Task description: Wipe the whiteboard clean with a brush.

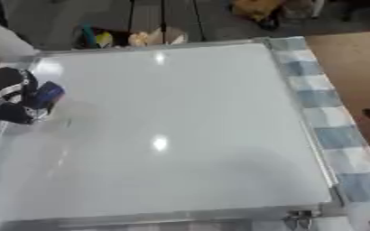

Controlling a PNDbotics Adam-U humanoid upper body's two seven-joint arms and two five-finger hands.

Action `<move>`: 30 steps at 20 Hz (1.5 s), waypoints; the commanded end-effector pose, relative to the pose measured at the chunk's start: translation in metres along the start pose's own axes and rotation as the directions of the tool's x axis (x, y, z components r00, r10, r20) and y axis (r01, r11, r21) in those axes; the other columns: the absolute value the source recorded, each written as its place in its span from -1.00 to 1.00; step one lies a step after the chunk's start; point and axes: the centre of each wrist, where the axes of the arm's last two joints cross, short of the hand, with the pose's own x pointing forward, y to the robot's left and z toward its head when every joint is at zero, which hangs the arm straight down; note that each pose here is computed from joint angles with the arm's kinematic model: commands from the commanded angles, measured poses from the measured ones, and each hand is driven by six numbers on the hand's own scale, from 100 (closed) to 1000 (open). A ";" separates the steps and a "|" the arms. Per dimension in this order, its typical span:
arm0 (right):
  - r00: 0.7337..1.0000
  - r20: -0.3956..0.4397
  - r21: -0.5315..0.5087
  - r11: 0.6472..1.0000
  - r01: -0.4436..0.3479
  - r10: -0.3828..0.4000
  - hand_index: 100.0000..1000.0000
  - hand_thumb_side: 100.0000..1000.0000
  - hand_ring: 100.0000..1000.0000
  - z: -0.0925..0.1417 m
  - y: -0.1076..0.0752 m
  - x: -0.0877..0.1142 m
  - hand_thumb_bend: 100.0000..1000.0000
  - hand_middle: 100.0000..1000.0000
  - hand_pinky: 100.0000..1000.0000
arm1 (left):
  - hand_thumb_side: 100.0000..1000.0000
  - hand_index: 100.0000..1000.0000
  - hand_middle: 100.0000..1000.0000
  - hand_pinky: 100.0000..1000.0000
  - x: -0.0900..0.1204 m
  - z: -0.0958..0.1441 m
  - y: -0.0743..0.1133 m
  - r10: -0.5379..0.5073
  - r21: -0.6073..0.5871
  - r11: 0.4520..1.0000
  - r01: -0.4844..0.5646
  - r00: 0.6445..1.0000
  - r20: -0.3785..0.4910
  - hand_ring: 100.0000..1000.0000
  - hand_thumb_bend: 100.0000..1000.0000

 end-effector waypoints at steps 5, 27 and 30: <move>1.000 0.030 0.004 1.000 -0.005 0.005 0.59 0.58 0.69 -0.007 0.000 0.003 -1.00 0.18 0.37 | -0.08 -0.77 -0.46 -0.54 -0.014 0.005 0.009 -0.020 0.014 1.000 0.021 0.999 -0.051 -0.14 -1.00; 0.999 0.034 0.002 1.000 -0.001 0.001 0.59 0.58 0.69 -0.008 0.000 0.003 -1.00 0.17 0.37 | -0.16 -0.76 -0.45 -0.46 0.000 -0.007 -0.015 -0.135 -0.029 0.990 0.135 0.991 -0.007 -0.11 -1.00; 0.999 0.034 0.000 1.000 0.000 0.000 0.59 0.58 0.69 -0.008 0.000 0.003 -1.00 0.17 0.37 | -0.16 -0.76 -0.45 -0.46 0.003 -0.009 -0.016 -0.145 -0.034 0.989 0.146 0.989 0.011 -0.11 -1.00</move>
